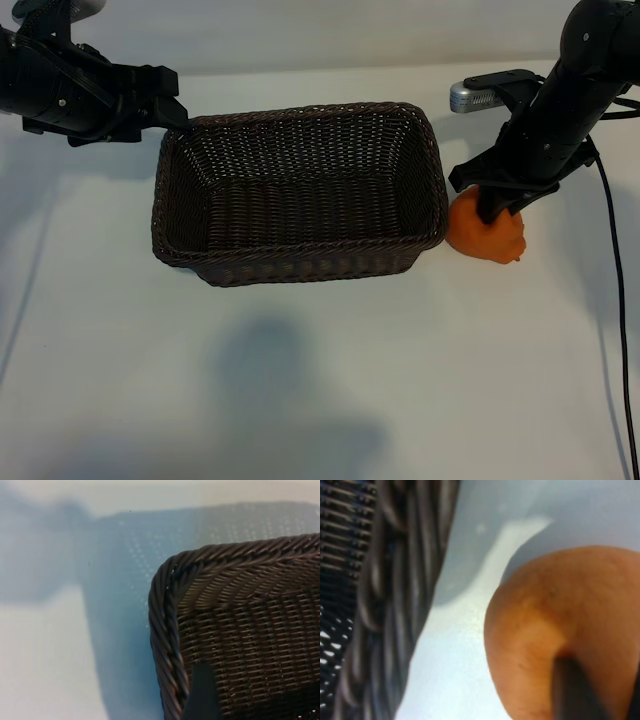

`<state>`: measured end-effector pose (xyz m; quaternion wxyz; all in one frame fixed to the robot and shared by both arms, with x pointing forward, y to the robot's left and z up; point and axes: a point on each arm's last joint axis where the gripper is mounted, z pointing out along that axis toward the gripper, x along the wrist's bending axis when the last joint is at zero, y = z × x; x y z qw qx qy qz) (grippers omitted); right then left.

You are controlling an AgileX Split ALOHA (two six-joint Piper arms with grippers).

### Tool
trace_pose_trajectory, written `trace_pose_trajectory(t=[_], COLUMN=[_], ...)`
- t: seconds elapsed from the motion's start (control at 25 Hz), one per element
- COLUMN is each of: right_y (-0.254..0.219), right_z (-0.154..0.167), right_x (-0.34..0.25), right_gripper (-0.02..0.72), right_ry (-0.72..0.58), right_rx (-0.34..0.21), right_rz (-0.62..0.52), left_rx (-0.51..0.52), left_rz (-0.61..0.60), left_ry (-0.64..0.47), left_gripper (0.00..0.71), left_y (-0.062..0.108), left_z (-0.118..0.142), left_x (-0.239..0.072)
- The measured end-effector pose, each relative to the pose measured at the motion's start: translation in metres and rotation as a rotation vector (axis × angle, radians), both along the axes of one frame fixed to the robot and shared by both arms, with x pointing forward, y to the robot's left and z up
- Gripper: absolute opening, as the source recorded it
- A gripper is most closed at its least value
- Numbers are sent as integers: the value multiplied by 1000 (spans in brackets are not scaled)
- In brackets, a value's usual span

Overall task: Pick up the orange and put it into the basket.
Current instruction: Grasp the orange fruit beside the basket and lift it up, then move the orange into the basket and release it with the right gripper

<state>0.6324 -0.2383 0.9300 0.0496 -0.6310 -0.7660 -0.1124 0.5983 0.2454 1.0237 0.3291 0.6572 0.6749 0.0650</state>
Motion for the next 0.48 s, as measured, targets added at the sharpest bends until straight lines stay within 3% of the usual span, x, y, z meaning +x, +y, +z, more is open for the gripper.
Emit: trace_pose_trajectory(t=[0.04,0.12,0.48], right_y=[0,0,-1], right_z=[0,0,9], right_x=[0,0,-1], right_gripper=[99,53,45], right_ry=[0,-2,-23], right_rx=[0,0,-10], right_rz=[-2,-4,-1], left_rx=[0,0,-1], left_rz=[0,0,0], left_ry=[0,0,0], left_gripper=[593,593,593], left_y=[0,0,0], left_z=[0,0,0], left_x=[0,0,0])
